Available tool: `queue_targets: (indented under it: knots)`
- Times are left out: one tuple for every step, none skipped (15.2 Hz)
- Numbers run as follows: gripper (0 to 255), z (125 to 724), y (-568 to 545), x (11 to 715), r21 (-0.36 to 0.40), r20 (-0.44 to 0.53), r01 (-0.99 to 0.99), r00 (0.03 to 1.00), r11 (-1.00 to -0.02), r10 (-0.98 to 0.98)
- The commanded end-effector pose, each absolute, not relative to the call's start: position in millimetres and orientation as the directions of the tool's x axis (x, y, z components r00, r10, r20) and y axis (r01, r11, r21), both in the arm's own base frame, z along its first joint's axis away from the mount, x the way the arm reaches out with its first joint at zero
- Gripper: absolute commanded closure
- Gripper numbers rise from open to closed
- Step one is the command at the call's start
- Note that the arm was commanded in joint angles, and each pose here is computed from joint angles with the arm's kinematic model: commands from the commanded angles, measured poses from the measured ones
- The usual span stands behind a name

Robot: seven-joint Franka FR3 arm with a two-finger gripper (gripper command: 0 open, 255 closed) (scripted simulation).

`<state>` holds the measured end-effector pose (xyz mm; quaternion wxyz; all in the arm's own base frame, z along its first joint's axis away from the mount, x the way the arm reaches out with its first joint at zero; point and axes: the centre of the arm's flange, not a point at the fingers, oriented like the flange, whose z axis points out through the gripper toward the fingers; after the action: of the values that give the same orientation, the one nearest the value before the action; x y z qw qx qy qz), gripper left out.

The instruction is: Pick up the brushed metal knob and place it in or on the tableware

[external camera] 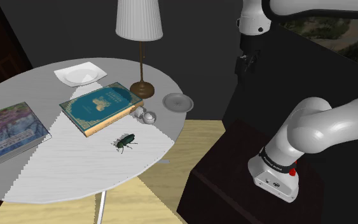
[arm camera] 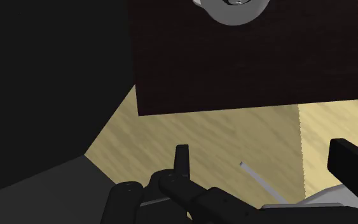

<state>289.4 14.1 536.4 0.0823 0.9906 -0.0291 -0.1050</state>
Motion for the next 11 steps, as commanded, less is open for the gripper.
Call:
queue_targets:
  knots:
    - [0,536,14,289,0.169,-0.203,-0.04,0.976,-0.985,-0.075]
    - [0,530,22,297,0.171,-0.199,-0.037,0.977,-0.985,-0.071]
    - [0,523,29,306,0.174,-0.195,-0.033,0.979,-0.984,-0.067]
    - [0,516,37,314,0.176,-0.191,-0.029,0.98,-0.984,-0.063]
    - [0,509,44,322,0.178,-0.187,-0.025,0.981,-0.984,-0.059]
    - [0,502,52,330,0.18,-0.182,-0.022,0.982,-0.983,-0.055]
    - [0,495,59,338,0.183,-0.178,-0.018,0.983,-0.983,-0.051]
    - [0,489,67,346,0.185,-0.174,-0.014,0.984,-0.983,-0.047]
    - [0,482,74,354,0.187,-0.17,-0.011,0.985,-0.982,-0.043]
    - [0,475,82,362,0.19,-0.166,-0.007,0.985,-0.982,-0.039]
    - [0,468,90,370,0.192,-0.162,-0.003,0.986,-0.981,-0.035]
